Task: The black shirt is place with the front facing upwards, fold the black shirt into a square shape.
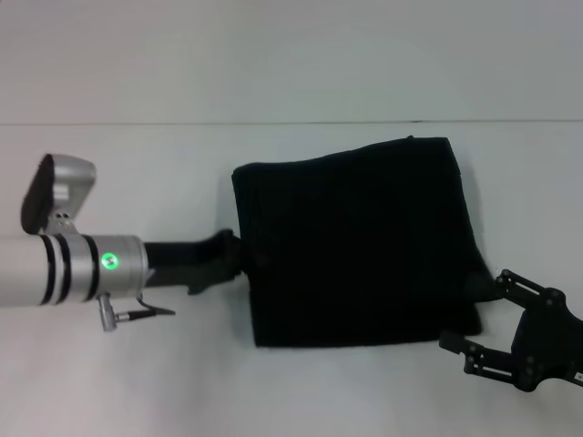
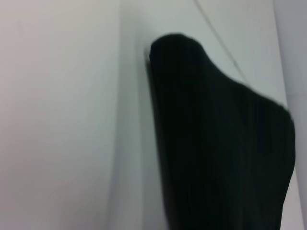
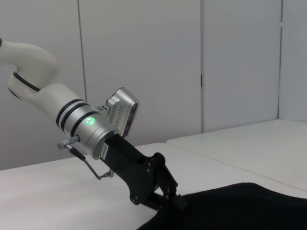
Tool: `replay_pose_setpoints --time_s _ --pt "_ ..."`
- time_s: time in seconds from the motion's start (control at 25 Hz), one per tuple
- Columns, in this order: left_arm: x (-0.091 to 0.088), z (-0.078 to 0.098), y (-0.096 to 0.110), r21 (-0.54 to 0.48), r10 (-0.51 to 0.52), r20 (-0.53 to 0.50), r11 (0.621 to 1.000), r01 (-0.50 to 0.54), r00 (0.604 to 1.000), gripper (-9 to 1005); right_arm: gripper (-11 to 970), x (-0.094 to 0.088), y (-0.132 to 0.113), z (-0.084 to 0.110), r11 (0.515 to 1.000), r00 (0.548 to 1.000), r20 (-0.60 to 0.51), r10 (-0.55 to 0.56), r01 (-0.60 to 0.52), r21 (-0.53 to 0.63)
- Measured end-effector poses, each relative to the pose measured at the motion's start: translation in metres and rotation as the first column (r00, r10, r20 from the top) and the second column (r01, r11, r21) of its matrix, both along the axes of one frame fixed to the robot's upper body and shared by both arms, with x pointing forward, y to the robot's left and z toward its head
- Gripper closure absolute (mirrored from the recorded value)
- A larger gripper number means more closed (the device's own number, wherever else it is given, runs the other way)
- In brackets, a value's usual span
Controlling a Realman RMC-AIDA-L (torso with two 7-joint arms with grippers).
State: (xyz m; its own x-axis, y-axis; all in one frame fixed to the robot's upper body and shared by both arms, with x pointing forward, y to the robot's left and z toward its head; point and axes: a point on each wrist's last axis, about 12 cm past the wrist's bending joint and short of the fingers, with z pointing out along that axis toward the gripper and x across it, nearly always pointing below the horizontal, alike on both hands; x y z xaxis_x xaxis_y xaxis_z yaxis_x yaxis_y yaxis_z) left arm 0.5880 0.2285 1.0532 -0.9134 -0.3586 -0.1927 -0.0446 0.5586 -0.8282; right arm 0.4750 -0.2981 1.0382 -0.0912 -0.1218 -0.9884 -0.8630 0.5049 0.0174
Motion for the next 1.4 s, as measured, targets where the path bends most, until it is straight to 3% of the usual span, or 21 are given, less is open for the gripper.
replay_pose_setpoints --time_s 0.36,0.56,0.88,1.04,1.08,1.16,1.2,1.24,1.28,1.32,1.4 --pt "0.018 0.012 0.034 0.026 0.129 0.083 0.991 -0.132 0.988 894 75 0.004 0.001 0.002 1.000 1.000 0.010 0.001 -0.001 0.000" --pt "0.014 0.008 0.040 0.027 0.149 0.077 0.988 -0.151 0.986 894 74 0.005 0.001 0.003 1.000 1.000 0.011 0.002 -0.002 0.001" --pt "-0.003 0.003 0.031 -0.056 0.100 0.098 0.994 -0.095 0.990 895 74 0.006 0.002 0.002 1.000 1.000 0.008 -0.005 0.005 0.001" --pt "-0.013 0.007 0.029 -0.093 0.012 0.218 0.996 0.009 0.976 895 74 0.006 0.001 0.002 1.000 1.000 0.007 -0.017 0.017 0.002" --pt "-0.016 0.009 0.029 -0.095 -0.013 0.265 0.995 0.039 0.964 895 74 0.006 0.001 0.001 1.000 1.000 0.007 -0.021 0.021 0.003" --pt "-0.023 0.014 0.035 -0.096 -0.042 0.378 0.992 0.084 0.925 764 75 0.006 0.000 0.001 0.999 0.999 0.006 -0.037 0.037 0.005" --pt "-0.031 0.017 0.044 -0.073 -0.056 0.497 0.992 0.107 0.866 724 75 0.007 -0.001 0.001 0.999 0.999 0.006 -0.053 0.053 0.013" --pt "-0.036 0.017 0.049 -0.049 -0.069 0.549 0.992 0.114 0.833 683 75 0.008 0.000 0.001 0.998 0.998 0.005 -0.060 0.060 0.017" --pt "-0.036 0.017 0.049 -0.049 -0.069 0.549 0.992 0.114 0.833 643 75 0.008 0.000 0.001 0.998 0.998 0.005 -0.060 0.060 0.017" --pt "-0.044 0.017 0.056 0.003 -0.097 0.622 0.992 0.122 0.777 602 75 0.009 0.001 0.000 0.997 0.998 0.003 -0.070 0.070 0.021" --pt "-0.053 0.014 0.063 0.088 -0.155 0.691 0.987 0.131 0.706 523 75 0.012 0.001 0.000 0.996 0.996 0.001 -0.086 0.086 0.023"
